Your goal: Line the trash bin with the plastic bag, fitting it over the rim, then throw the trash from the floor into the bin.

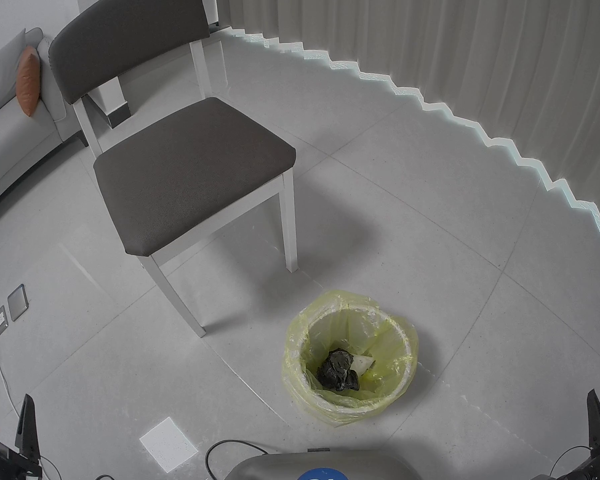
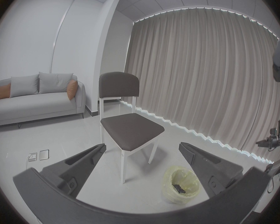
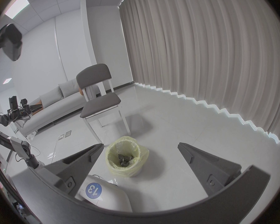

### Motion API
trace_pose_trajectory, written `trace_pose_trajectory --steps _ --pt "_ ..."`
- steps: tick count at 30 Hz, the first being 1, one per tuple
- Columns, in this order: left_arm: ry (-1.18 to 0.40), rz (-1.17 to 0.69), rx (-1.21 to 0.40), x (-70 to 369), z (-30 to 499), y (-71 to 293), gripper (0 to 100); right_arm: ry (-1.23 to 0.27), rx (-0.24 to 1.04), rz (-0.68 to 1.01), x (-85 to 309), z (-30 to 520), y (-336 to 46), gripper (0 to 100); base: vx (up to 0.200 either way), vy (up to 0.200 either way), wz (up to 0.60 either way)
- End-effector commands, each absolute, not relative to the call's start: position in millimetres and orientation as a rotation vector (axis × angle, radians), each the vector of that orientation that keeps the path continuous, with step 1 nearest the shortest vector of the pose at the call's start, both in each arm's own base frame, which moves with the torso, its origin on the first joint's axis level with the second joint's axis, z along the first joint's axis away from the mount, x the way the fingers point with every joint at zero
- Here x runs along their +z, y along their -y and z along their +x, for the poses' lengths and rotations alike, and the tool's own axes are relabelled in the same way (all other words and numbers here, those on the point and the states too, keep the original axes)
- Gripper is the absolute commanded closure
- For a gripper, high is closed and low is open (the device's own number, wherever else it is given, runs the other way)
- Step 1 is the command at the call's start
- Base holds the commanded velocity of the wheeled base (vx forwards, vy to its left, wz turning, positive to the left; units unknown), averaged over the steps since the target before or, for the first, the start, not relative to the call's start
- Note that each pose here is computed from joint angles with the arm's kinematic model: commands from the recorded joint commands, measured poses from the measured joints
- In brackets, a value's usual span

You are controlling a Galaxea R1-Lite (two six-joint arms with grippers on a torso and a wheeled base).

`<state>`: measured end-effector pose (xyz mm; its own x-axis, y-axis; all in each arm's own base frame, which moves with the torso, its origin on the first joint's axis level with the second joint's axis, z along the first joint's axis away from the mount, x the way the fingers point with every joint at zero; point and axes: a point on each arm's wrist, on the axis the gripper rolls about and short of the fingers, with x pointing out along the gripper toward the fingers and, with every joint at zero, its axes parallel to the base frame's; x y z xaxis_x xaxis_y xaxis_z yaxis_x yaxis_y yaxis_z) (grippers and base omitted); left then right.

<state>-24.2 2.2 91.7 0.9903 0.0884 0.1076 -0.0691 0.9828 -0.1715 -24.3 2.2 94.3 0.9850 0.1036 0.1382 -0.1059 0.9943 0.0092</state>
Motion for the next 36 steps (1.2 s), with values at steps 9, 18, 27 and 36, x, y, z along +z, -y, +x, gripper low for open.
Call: trace_pose_trajectory --steps 9,18,27,36 --pt "0.059 -0.125 0.142 80.9 -23.3 -3.4 0 0.123 -0.048 0.026 88.4 -23.4 1.2 0 0.000 0.000 0.00" --pt "0.033 -0.058 0.077 79.7 -23.4 -1.9 0 0.069 -0.103 0.030 82.8 -22.9 2.5 0 0.000 0.000 0.00" --pt "-0.017 -0.003 -0.009 75.0 -23.2 0.1 0 0.069 -0.099 0.071 82.6 -22.9 2.4 0 0.000 0.000 0.00" --pt "-0.018 -0.002 -0.009 74.6 -23.0 0.0 0 0.070 -0.081 0.107 82.6 -22.9 2.0 0 0.000 0.000 0.00"
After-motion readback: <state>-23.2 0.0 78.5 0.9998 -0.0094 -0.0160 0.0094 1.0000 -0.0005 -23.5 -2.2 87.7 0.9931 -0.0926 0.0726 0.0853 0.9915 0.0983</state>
